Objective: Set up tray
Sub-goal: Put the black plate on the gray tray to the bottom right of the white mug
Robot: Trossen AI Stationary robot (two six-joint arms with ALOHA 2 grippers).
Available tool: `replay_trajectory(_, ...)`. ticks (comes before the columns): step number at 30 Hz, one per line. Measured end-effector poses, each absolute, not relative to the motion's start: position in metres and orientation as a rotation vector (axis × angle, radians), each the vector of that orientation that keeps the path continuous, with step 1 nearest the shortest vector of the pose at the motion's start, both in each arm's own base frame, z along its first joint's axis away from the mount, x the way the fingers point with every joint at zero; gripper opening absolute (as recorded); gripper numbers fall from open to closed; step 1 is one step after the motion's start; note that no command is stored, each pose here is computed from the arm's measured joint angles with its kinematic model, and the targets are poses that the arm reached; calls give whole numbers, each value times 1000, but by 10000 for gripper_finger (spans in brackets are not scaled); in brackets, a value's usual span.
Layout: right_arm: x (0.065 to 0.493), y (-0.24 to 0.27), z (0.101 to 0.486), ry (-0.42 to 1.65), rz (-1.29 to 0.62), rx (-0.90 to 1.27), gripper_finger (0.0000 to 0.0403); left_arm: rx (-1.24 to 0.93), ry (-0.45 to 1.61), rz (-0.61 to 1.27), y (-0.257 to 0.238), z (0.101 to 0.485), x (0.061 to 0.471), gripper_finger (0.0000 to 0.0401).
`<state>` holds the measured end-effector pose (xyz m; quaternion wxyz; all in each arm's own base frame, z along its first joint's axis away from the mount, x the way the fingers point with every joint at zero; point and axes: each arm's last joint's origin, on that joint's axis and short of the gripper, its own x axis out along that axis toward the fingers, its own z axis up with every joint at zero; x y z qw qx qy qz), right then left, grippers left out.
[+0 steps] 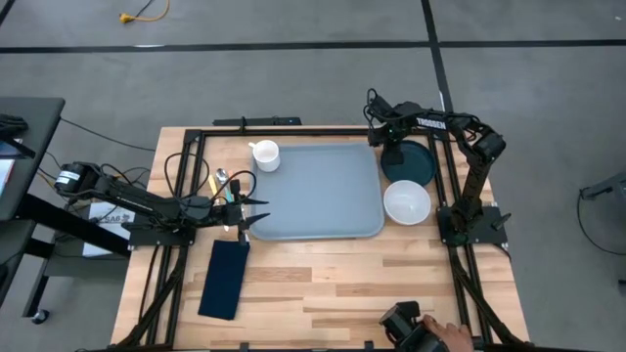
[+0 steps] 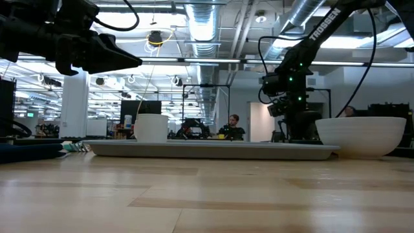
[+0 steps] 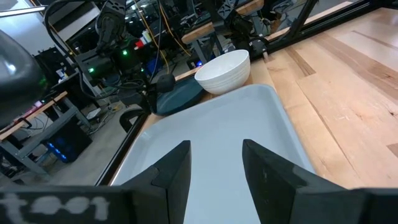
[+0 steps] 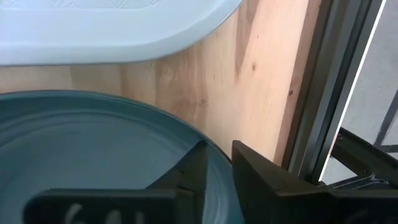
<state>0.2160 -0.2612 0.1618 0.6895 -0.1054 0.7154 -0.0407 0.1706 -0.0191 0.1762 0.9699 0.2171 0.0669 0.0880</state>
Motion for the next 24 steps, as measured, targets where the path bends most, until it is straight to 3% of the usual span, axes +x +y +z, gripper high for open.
replay_trajectory(5, 215, -262, 162, 1607, -93, -237, 7, 439, 135, 177, -19, 176, 171, 135)
replay_trajectory(24, 210, -264, 162, 1647, -113, -232, 1, 439, 135, 177, -19, 176, 171, 135)
